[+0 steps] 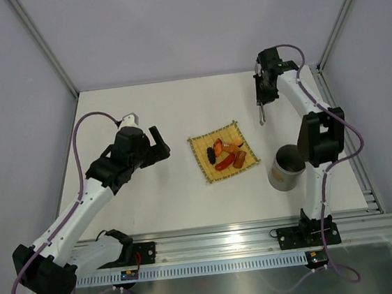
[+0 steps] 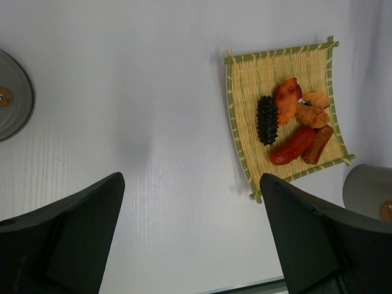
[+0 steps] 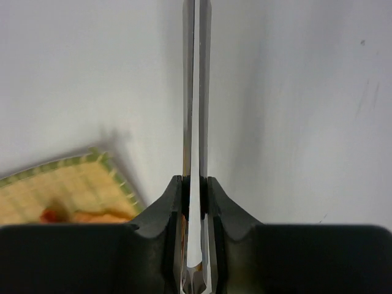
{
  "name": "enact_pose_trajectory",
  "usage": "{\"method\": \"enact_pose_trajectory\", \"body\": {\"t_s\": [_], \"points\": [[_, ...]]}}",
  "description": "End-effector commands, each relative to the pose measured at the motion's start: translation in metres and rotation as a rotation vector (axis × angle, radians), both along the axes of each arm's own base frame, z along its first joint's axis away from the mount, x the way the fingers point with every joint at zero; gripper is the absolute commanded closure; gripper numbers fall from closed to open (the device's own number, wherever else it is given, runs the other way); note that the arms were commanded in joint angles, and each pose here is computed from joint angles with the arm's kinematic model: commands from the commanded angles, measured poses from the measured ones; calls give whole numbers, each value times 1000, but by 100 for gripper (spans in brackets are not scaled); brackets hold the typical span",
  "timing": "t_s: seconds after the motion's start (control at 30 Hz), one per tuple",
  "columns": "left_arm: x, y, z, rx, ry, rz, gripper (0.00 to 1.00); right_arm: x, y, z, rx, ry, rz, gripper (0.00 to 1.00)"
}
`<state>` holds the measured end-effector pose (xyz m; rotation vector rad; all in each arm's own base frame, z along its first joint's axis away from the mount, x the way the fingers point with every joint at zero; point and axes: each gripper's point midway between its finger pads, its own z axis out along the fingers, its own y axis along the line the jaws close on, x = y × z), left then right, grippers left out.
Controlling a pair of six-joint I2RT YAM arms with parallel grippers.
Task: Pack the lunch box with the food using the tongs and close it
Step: Pick up the clamp at the center of the board, then pick up the fake food from the plate.
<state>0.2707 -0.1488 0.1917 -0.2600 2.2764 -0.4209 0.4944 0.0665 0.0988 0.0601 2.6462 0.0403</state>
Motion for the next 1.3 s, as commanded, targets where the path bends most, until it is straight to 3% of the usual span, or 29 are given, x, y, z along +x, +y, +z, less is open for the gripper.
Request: {"method": "enact_pose_trajectory", "body": {"t_s": [0.0,0.23,0.47,0.67,0.93,1.27], "points": [[-1,1,15,-2,-47,-19,4,-28,57,119,143,-215,112,82],[-2,6,21,21,-76,-24,3,-116,118,117,194,-112,231,83],[-7,20,8,104,-39,-13,3,-205,128,117,220,-74,232,75],[-3,19,-8,125,-11,-18,2,-258,120,111,246,-15,203,73],[3,7,-18,109,25,-47,2,-286,118,106,235,46,190,68],[2,6,-21,108,31,-54,2,-281,110,100,146,53,180,60]]}}
